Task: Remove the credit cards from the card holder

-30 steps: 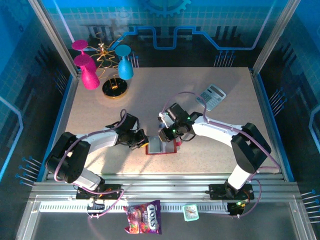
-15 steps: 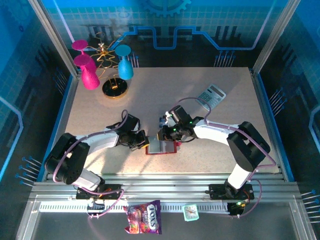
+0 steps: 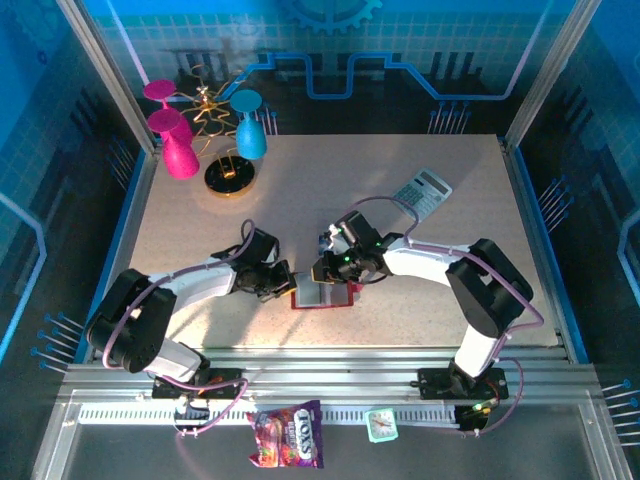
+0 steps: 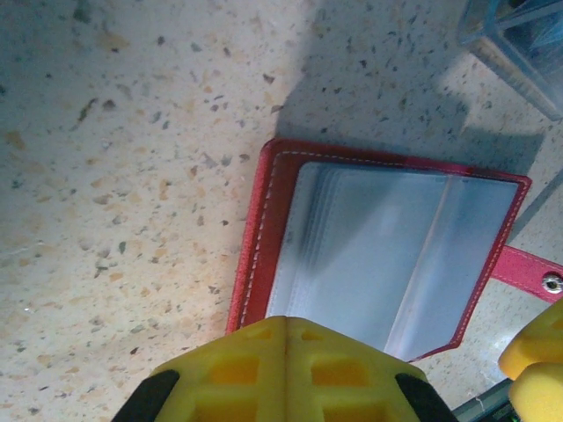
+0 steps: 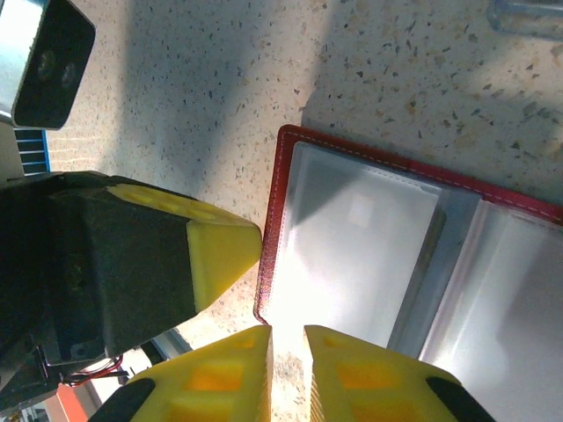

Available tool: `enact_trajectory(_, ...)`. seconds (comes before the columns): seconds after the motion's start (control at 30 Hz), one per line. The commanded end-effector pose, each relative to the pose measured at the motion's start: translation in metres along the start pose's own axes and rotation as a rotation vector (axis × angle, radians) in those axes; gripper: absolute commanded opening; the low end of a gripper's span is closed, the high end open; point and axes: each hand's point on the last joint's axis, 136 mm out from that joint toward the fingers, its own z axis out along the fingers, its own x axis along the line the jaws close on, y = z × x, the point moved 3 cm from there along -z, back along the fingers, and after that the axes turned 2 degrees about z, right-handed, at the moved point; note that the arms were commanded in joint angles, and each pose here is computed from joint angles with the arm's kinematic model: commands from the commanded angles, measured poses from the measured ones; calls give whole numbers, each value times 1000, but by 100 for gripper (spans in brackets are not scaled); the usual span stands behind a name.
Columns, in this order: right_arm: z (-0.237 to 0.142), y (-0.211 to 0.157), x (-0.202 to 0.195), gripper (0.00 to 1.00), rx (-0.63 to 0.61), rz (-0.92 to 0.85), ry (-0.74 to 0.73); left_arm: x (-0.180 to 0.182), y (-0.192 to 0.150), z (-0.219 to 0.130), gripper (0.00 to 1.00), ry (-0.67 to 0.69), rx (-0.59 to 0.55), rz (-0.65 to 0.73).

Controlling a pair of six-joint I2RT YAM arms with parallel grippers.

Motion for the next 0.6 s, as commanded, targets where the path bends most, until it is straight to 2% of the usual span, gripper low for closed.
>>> enact_trajectory(0.0,0,6,2,19,11,11,7,9,-7,1,6,37,10,5)
enact_trajectory(0.57,14,5,-3,24,56,32,-5,17,-11,7,5,51,22,-5)
